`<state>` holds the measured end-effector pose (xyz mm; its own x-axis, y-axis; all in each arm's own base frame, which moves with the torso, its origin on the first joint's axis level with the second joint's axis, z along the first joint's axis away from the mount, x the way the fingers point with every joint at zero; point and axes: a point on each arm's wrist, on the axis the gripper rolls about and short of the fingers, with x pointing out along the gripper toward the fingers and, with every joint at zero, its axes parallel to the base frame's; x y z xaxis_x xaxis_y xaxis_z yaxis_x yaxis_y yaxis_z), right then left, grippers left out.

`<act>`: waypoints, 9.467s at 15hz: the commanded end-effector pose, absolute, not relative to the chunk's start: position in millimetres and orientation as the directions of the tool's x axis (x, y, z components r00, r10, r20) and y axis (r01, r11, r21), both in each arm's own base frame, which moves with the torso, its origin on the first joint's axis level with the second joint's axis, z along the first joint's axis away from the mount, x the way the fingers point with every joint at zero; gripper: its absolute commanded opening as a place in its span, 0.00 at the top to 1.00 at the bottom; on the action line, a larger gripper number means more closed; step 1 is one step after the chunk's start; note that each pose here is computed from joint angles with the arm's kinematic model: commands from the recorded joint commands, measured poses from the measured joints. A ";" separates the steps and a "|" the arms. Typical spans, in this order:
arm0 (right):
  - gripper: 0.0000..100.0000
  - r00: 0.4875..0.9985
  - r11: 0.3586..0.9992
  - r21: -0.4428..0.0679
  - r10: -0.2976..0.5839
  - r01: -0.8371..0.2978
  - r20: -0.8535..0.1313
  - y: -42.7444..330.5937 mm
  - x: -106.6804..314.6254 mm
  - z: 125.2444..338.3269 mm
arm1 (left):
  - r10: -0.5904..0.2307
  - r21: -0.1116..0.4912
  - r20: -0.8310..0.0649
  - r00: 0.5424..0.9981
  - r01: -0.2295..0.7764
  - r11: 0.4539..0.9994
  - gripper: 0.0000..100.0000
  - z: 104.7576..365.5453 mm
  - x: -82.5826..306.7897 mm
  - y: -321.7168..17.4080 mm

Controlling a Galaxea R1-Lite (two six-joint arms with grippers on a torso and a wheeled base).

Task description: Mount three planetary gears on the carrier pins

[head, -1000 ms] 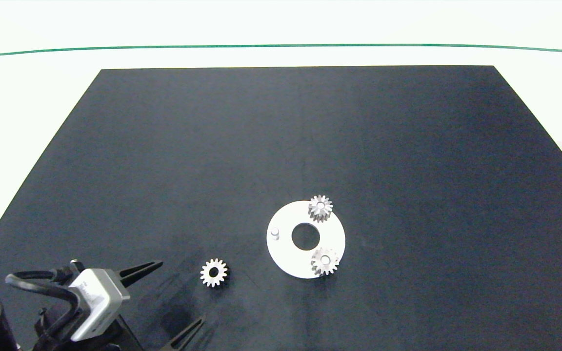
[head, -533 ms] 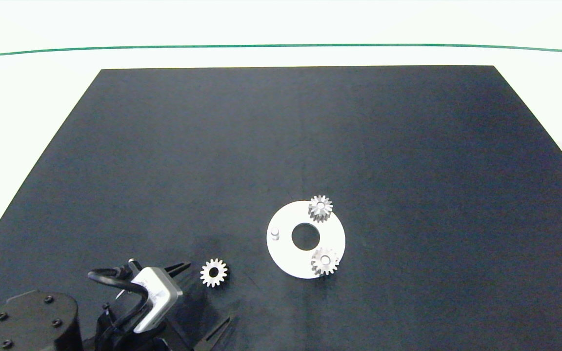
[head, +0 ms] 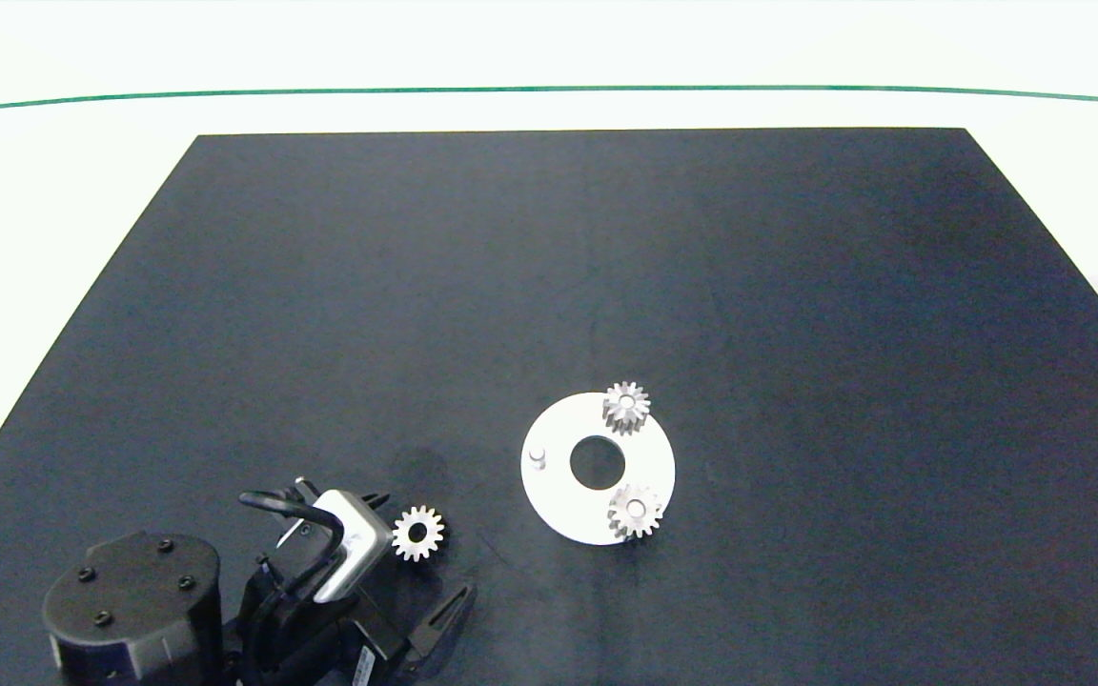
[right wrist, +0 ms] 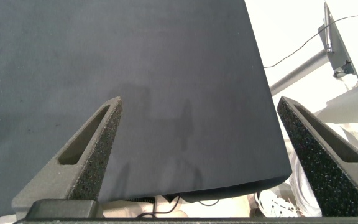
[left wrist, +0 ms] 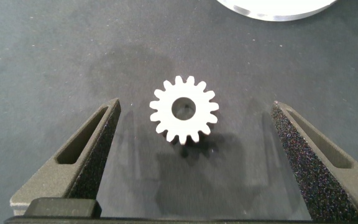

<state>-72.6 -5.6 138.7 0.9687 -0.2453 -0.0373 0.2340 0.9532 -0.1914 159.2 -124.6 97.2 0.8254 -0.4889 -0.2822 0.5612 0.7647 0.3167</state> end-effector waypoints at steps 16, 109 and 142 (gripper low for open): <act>0.00 0.969 0.953 -0.191 -0.246 0.235 -0.037 -5.7 -72.8 139.7 | -0.451 0.324 -0.283 0.846 0.527 0.786 0.34 95.8 167.7 -119.0; 0.00 0.968 0.953 -0.185 -0.250 0.241 -0.031 -5.8 -73.9 141.3 | -0.546 0.370 -0.238 0.804 0.594 0.714 0.96 146.9 203.1 -207.8; 0.00 0.968 0.953 -0.186 -0.250 0.240 -0.034 -5.8 -73.5 140.6 | -0.540 0.363 -0.220 0.812 0.582 0.727 0.00 145.4 209.9 -207.9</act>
<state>-73.7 -5.7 140.6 0.9680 -0.2491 -0.0315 0.2393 0.9534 -0.1838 209.7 -207.8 145.7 0.8110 -0.5414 -0.2217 0.5840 0.7272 0.3608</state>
